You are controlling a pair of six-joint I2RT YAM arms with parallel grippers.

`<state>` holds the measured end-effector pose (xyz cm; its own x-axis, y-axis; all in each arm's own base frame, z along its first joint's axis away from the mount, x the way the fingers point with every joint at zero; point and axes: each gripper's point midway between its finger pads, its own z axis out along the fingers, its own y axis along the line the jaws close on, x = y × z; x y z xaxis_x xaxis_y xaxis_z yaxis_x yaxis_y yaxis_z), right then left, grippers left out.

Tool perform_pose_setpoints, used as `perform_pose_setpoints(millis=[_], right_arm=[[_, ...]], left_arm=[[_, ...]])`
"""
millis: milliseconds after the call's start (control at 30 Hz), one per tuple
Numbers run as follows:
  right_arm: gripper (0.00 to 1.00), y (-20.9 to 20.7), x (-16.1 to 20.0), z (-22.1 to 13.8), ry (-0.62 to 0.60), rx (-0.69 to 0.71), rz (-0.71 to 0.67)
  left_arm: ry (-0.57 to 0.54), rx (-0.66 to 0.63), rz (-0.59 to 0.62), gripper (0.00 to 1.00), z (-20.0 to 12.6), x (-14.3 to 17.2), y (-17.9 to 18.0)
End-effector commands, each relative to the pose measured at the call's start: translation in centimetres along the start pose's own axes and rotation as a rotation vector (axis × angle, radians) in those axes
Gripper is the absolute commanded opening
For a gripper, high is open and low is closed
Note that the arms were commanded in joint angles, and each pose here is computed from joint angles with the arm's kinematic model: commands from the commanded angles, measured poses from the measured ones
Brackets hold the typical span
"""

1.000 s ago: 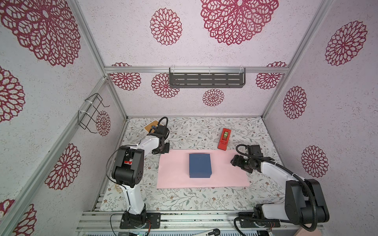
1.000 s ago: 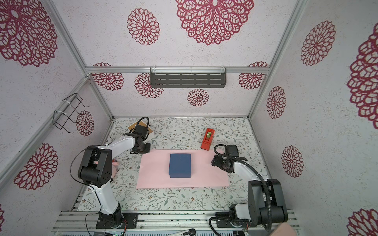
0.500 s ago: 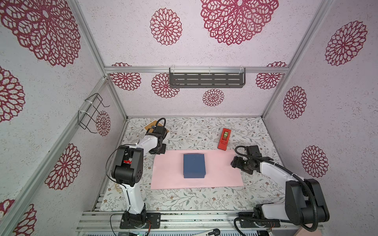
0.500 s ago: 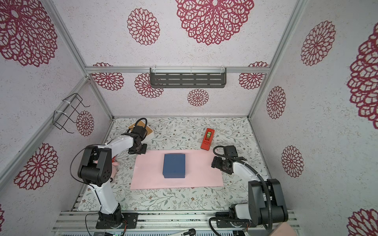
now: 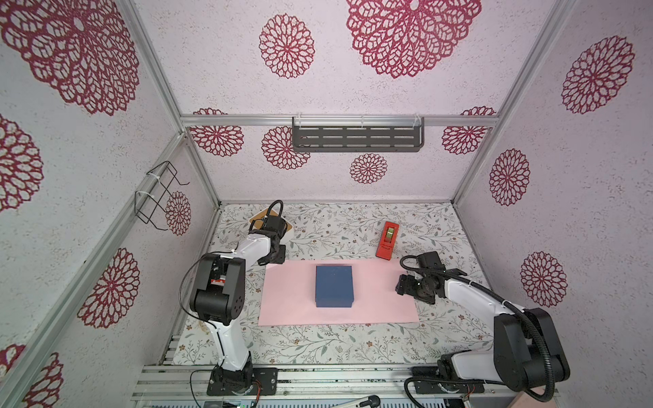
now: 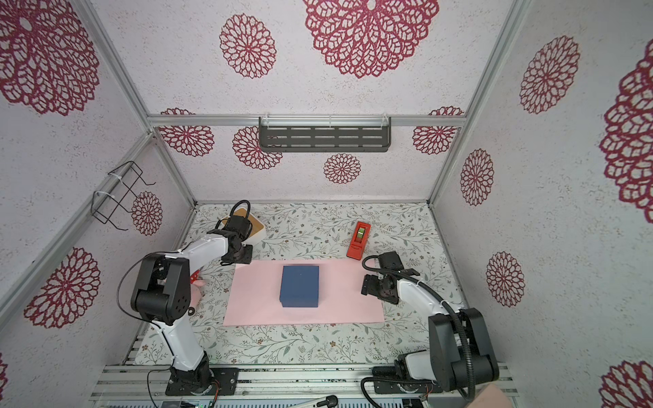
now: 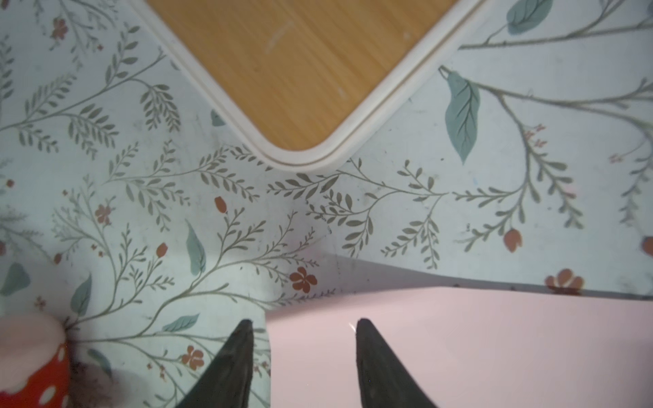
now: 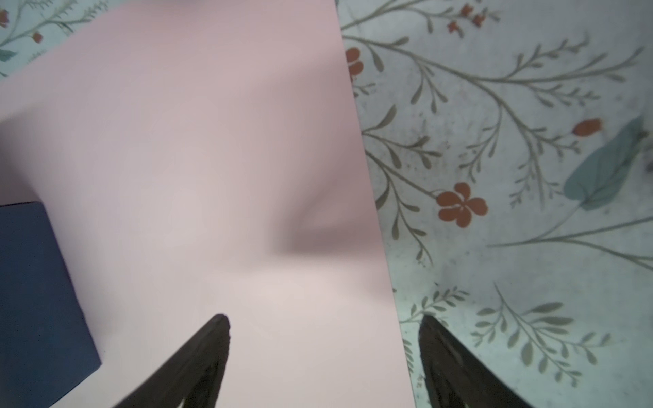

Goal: Wrap a gift box in wrapping paper
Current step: Move the wrapping paper to the center of the table, then move the gift box onto the wrapping paper.

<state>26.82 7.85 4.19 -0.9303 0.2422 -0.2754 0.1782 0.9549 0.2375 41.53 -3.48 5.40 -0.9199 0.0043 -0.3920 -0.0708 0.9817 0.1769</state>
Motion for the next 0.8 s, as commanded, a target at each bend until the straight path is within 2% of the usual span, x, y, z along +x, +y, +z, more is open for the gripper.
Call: perform_pose_setpoints(millis=[0,67,133,233,300,333,433,533,633,767], right_arm=[[0.88,-0.6,-0.3,-1.5,-0.013,0.049,-0.022],[0.88,-0.3,-0.4,-1.6,-0.011,0.044,-0.032],[0.88,2.6,-0.7,-1.9,-0.025,-0.058,-0.113],[0.86,8.1,-0.1,-2.6,-0.057,-0.225,-0.271],[0.83,10.0,0.8,-2.4,-0.055,-0.260,-0.354],[0.81,10.9,1.3,-2.2,-0.051,-0.282,-0.407],[0.81,13.3,3.1,-2.8,-0.089,-0.343,-0.555],[0.85,15.0,4.5,-3.3,-0.150,-0.396,-0.660],[0.86,16.0,5.7,-2.9,-0.175,-0.400,-0.741],[0.88,17.4,6.8,-2.5,-0.230,-0.397,-0.824]], left_arm=[[-0.153,0.059,-0.125,0.63,-4.2,-2.1,0.3],[-0.199,0.131,-0.168,0.69,-5.9,-1.7,-0.5],[-0.235,0.300,-0.187,0.74,-7.6,-0.7,-2.9],[-0.229,0.578,-0.254,0.78,-9.7,1.3,-6.6],[-0.188,0.704,-0.250,0.78,-10.9,2.7,-8.9],[-0.167,0.716,-0.218,0.78,-11.3,3.6,-9.8],[-0.128,0.640,-0.149,0.80,-11.5,5.7,-10.6],[-0.078,0.617,-0.132,0.80,-11.0,7.8,-10.7],[-0.063,0.593,-0.164,0.81,-10.3,9.5,-10.2],[-0.030,0.632,-0.253,0.80,-8.9,10.4,-11.0]])
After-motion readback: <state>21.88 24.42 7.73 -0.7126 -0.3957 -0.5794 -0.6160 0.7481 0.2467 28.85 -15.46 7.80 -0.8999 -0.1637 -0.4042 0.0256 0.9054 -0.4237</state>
